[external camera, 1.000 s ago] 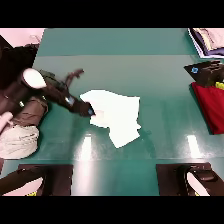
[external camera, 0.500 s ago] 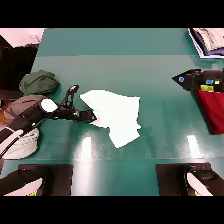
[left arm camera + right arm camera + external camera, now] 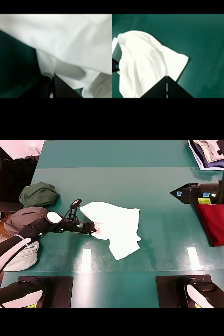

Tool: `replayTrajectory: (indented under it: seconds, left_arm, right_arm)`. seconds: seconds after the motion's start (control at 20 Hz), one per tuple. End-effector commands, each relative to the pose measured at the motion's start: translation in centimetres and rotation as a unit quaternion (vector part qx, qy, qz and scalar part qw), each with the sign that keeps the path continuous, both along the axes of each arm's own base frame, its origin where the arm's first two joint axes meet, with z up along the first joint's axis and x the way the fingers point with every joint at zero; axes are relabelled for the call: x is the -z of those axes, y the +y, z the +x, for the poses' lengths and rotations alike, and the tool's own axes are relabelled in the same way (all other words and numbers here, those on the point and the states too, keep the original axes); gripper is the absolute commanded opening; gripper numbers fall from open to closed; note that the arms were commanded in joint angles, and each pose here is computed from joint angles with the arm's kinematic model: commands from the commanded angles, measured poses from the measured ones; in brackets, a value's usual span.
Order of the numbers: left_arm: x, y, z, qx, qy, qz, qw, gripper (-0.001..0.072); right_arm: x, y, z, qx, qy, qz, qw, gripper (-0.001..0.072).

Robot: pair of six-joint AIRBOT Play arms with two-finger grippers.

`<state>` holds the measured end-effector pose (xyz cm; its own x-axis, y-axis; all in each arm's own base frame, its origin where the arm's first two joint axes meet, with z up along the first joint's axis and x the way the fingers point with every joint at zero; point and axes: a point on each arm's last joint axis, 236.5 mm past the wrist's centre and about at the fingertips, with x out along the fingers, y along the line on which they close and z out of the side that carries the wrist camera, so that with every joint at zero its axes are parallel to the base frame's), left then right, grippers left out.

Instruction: Fold the shirts.

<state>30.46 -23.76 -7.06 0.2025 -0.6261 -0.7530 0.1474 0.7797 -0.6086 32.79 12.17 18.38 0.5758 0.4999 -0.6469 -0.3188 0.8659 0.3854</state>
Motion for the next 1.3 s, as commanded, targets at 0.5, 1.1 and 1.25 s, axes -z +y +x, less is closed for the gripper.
replayTrajectory:
  seconds: [0.5, 1.1, 1.25]
  left_arm:
    - [-7.0, -2.3, 0.7, 0.091, -0.047, -0.027, 0.994, 0.0027]
    - [-6.9, -2.5, -0.6, 0.111, -0.027, -0.031, 0.993, 0.0028]
    - [-7.6, -2.2, -1.2, 0.128, -0.015, -0.033, 0.991, 0.0027]
  right_arm:
    - [14.6, 10.5, -7.6, -0.150, 0.242, 0.072, 0.956, 0.0571]
    - [22.3, 16.1, -6.8, -0.154, 0.234, 0.025, 0.960, 0.0062]
    - [19.9, 14.2, -5.9, -0.157, 0.184, -0.002, 0.970, 0.0015]
